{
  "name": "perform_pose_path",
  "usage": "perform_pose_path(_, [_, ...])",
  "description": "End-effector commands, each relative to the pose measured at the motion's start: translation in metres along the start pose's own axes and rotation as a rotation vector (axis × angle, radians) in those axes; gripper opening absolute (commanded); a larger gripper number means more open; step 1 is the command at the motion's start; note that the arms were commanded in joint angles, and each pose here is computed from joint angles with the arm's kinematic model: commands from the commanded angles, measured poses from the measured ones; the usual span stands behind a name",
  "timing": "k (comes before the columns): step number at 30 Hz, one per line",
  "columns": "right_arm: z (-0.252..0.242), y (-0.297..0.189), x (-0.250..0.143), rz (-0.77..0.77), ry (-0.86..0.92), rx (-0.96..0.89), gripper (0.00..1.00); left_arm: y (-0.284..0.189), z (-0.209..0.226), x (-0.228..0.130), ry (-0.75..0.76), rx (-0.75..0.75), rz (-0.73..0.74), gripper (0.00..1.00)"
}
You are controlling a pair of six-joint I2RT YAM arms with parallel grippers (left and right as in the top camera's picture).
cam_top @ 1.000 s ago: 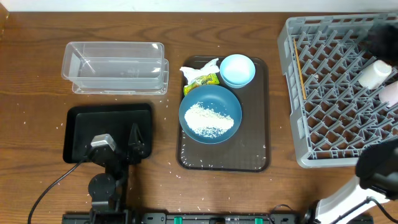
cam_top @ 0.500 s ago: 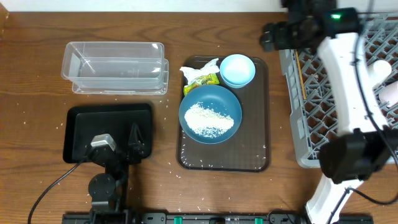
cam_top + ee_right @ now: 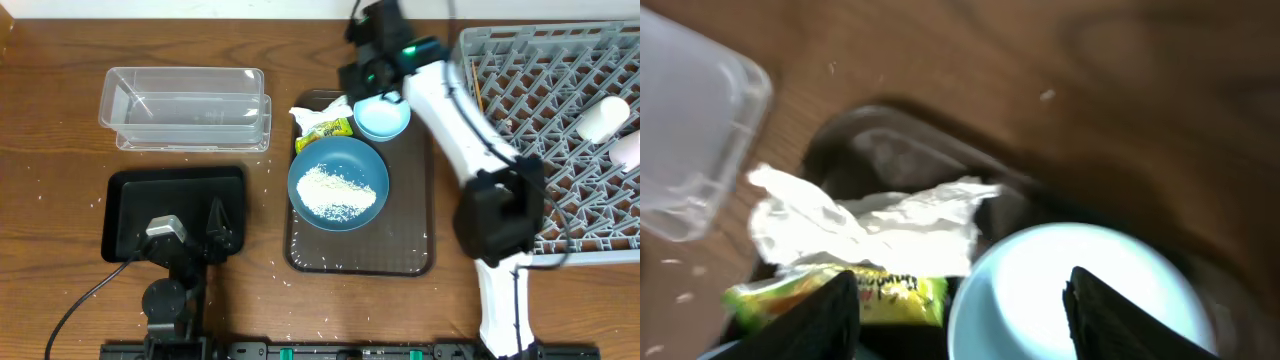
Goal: Sort waste into correct bins and load items into the dishwasher rack
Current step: 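Reach the right gripper to the light-blue cup and grasp its rim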
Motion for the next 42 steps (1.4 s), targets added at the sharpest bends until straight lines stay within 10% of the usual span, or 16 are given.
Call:
perform_pose_path(1, [0.006,0.030,-0.016,0.031,-0.001,-0.136,0.60,0.001,0.002,-0.013,0.009,0.010,0.046,0.95])
perform_pose_path(22, [0.006,0.038,-0.042,0.097,-0.023,-0.349,0.43,0.001,0.002,-0.013,0.009,0.010,0.046,0.95])
perform_pose_path(42, [0.002,0.036,-0.054,0.173,0.032,-0.343,0.01,0.001,0.002,-0.013,0.009,0.010,0.046,0.95])
Point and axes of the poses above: each gripper's point midway between its finger pads, its own y axis out along the fingers, its own z axis along the line the jaws close on, x = y × z, the point moved 7 cm from there along -y, back along the fingers, and after that the axes turned 10 degrees about y, right-handed, at the moved point
